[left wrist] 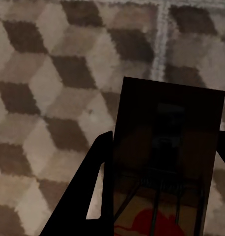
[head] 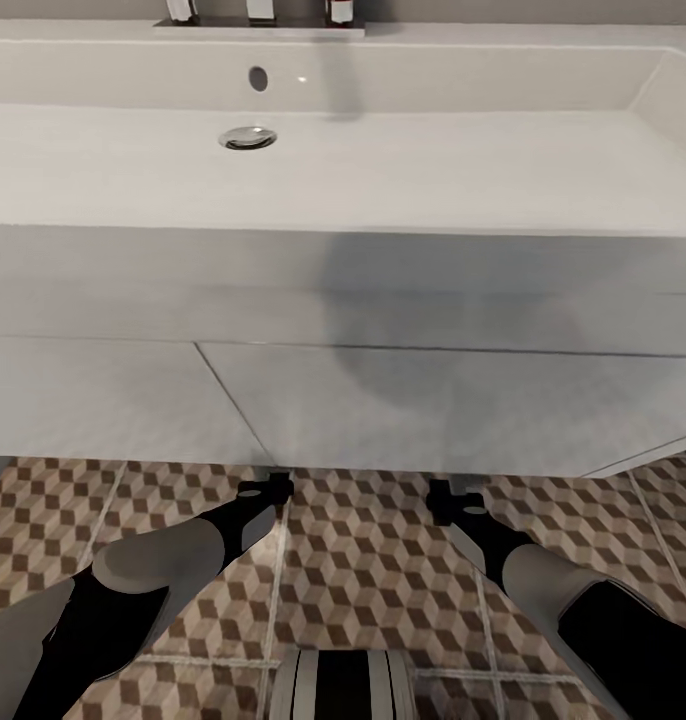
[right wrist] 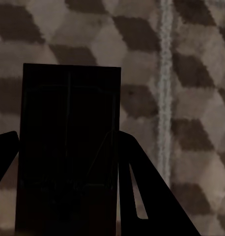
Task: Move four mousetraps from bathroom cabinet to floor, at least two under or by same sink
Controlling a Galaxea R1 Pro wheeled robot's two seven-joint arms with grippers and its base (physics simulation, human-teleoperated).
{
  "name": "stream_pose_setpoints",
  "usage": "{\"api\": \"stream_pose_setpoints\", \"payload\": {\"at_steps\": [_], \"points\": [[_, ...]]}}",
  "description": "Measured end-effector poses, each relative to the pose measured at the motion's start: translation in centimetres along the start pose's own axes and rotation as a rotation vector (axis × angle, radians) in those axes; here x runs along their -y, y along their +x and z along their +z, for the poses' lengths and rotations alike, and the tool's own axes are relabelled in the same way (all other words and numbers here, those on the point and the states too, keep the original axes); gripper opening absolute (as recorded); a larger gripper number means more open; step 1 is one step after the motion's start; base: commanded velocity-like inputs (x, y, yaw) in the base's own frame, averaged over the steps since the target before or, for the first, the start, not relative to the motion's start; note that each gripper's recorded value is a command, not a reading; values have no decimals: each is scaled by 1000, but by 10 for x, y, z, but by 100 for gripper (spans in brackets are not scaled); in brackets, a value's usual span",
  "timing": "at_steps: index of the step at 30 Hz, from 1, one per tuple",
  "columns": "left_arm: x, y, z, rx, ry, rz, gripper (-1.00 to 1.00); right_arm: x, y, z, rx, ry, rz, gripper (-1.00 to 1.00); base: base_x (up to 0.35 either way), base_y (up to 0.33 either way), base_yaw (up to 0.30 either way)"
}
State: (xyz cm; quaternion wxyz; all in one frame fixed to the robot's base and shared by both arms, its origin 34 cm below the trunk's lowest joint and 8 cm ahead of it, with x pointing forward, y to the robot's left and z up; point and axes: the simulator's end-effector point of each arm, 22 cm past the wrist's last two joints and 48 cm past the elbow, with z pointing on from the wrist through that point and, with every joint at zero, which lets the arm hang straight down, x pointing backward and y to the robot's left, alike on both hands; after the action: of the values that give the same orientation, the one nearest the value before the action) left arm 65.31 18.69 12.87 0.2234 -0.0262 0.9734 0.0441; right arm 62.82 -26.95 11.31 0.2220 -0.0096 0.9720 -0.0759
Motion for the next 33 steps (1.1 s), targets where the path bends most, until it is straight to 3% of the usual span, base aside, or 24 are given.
{"api": "stream_pose_setpoints", "payload": {"at_steps": [7, 14, 17, 33], "points": [[0, 3, 2, -6, 0, 0, -100, 0, 3, 2, -5, 1, -2, -100, 32, 0, -7], [1, 3, 2, -6, 4, -2, -100, -2, 3, 2, -4, -1, -2, -100, 272, 0, 0], [1, 20, 2, -23, 4, 15, -100, -2, 3, 2, -5, -1, -2, -100, 138, 0, 0], [0, 25, 4, -31, 3, 11, -100, -2, 7, 4, -12, -2, -3, -100, 10, 0, 0]]}}
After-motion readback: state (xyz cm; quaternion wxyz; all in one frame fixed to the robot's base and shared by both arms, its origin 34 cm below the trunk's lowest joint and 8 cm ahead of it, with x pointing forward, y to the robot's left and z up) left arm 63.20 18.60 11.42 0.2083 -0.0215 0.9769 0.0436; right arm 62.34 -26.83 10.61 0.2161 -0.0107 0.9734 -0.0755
